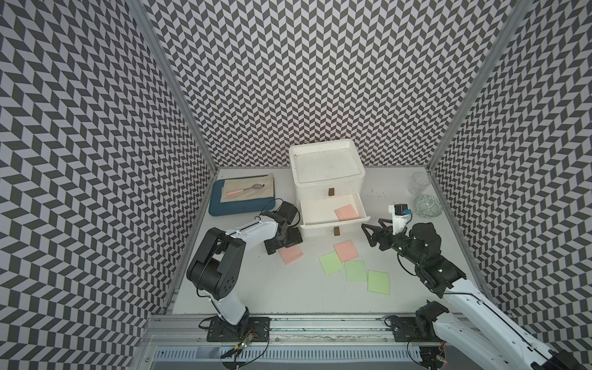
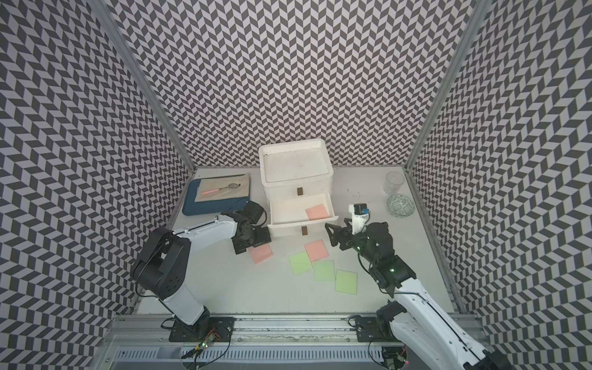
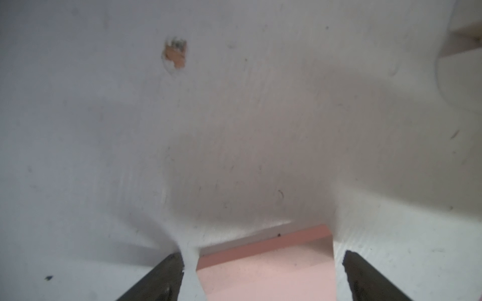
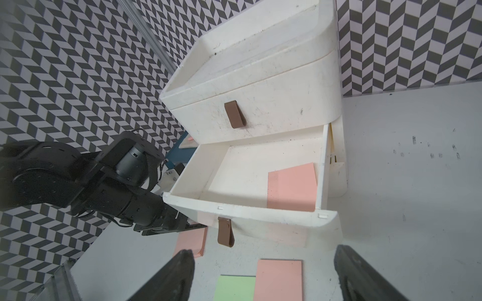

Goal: Please put the sticky notes in the drawer by color
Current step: Pick up the sticky notes from the center of the board.

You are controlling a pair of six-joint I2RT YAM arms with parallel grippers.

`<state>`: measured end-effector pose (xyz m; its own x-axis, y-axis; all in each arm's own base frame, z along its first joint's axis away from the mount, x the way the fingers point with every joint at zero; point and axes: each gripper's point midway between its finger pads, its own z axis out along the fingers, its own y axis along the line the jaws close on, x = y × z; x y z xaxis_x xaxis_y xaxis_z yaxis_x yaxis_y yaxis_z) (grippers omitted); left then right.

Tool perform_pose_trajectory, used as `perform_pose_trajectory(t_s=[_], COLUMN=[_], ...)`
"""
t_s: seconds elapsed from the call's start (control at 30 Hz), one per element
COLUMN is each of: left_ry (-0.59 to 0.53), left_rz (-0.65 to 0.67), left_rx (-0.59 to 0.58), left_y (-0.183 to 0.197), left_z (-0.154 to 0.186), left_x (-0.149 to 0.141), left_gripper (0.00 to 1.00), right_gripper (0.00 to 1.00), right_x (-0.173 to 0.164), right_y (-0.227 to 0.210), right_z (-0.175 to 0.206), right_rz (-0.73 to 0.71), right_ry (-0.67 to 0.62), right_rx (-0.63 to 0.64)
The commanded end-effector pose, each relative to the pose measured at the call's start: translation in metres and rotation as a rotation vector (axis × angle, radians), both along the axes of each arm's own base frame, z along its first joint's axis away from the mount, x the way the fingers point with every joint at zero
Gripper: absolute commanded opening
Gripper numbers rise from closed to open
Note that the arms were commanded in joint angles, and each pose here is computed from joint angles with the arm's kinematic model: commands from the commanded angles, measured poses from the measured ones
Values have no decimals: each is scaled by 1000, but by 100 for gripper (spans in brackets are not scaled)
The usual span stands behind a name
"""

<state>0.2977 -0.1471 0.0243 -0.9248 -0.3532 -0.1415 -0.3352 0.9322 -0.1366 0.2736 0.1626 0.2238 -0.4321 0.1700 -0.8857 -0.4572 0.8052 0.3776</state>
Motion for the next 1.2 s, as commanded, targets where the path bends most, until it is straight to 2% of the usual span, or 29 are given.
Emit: perform_pose_trajectory(t_s=[0.0,0.13,0.3,0.47,0.6,0.77,0.87,1.0,1.17], left_ry=[142,147,171,236,238,292,303,304,268], left_rz=[72,134,167,174,138,146,146,154,177], left_rx=[0,-4,-87,15,79,165,165,156,167], left_y=[2,9,0,8,2,14,17,22,35], left_z=[-31,-38,-51,-61,-59,-62,-66,-68,-59], left_x=[-28,-39,-50,-54,-51,-62,-70,-76,-75], left_gripper=[100,100,97,95,95,95,90,80,79], right_gripper=[88,88,88,88,88,88,88,88,88], right_x=[0,-3,-4,-5,-5,-7,-9,-9,-8], right_y=[-1,-2,-3,-4,-5,-8,-9,-10,-11], right_z=[14,19,20,21,22,25,28,29,27], right_rz=[-16,-20,-22,-26,-33,-43,-46,-49,-54], right_ry=[-62,-80,-88,-86,-90,-104,-112,-118,-115], right_rx=[27,35,41,38,38,42,47,49,45])
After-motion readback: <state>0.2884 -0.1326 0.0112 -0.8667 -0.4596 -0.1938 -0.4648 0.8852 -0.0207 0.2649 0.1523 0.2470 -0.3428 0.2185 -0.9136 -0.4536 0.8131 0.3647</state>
